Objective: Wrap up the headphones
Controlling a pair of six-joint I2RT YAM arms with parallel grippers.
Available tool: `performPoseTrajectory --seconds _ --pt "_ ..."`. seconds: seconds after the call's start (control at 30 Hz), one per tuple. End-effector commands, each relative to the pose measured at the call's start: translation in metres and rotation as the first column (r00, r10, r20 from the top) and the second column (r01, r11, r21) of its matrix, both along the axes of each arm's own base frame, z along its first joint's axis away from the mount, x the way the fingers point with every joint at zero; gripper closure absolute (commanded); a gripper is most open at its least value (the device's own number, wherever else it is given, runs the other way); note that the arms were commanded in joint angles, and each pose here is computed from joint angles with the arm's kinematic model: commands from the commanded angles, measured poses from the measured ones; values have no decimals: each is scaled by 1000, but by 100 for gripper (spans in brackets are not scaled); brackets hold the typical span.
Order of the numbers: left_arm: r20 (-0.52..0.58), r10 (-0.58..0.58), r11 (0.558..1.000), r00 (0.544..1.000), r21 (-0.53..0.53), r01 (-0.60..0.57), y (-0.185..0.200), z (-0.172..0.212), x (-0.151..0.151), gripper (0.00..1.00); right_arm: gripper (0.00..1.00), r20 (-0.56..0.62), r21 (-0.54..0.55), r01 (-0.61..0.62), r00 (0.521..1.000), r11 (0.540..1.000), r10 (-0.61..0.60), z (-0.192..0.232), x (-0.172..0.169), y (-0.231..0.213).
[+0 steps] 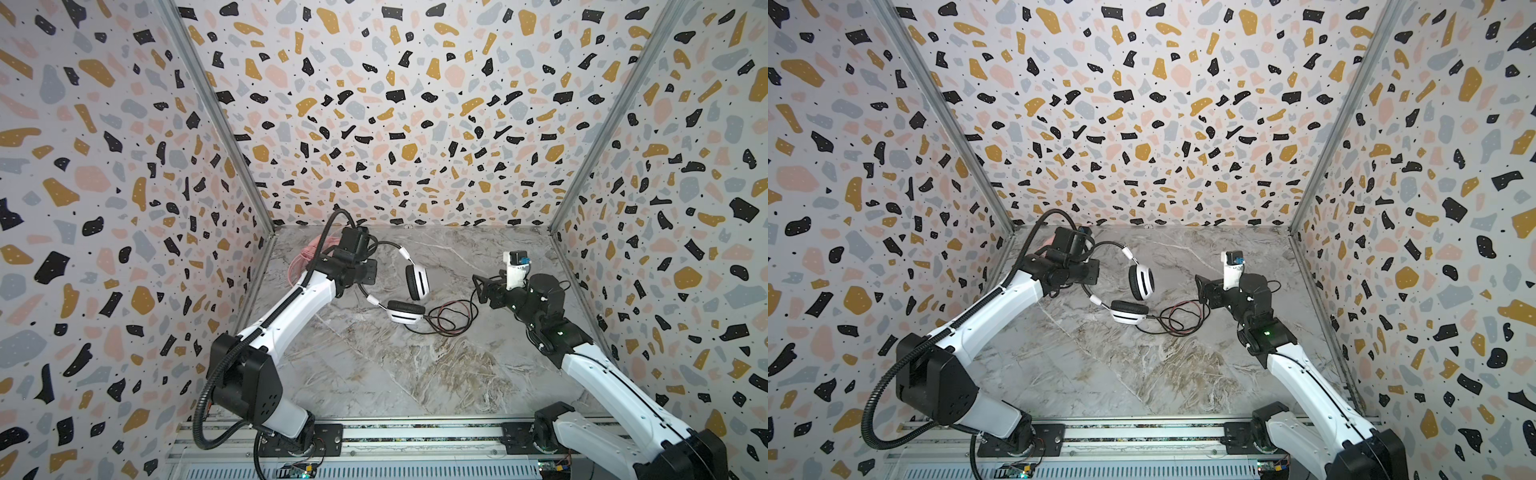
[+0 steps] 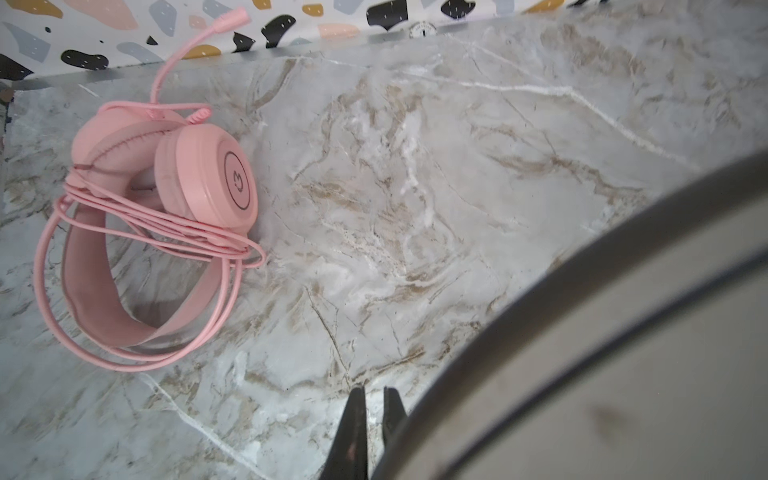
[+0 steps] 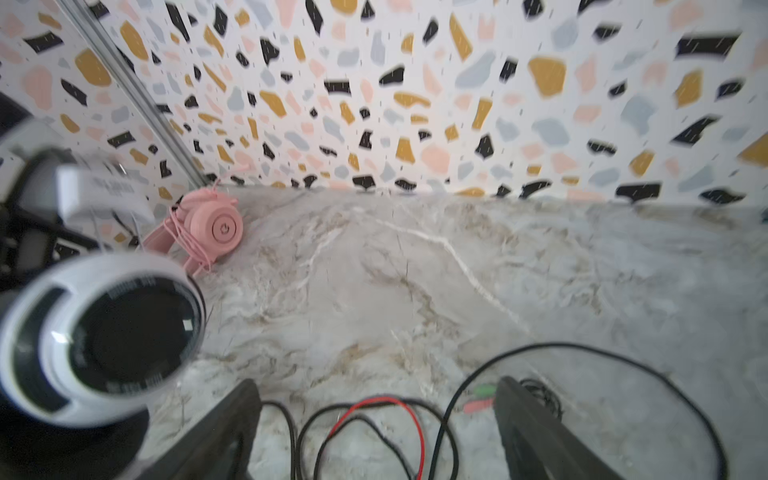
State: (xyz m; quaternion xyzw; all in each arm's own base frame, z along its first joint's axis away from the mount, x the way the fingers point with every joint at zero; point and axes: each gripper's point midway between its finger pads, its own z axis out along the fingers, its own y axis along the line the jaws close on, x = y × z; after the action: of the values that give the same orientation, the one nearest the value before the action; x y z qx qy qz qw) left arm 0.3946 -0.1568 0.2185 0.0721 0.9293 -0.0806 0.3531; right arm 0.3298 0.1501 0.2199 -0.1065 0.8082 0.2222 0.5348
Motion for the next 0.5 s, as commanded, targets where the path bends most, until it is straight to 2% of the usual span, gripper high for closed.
performPoseTrajectory --seconds 0.0,0.17,0.3,0.47 --pt "110 -56 973 992 -217 79 -26 72 1 100 10 -79 108 -151 984 983 160 -27 -10 29" --pt "133 -50 935 990 -341 93 -23 112 2 100 10 -140 137 -174 971 975 193 -61 -10 36" --pt "143 -67 885 987 -449 125 -23 147 4 100 10 -170 155 -168 966 973 194 -80 -12 37" --pt "178 -74 869 981 -472 151 -24 184 8 100 9 -175 159 -209 956 965 236 -89 -11 45"
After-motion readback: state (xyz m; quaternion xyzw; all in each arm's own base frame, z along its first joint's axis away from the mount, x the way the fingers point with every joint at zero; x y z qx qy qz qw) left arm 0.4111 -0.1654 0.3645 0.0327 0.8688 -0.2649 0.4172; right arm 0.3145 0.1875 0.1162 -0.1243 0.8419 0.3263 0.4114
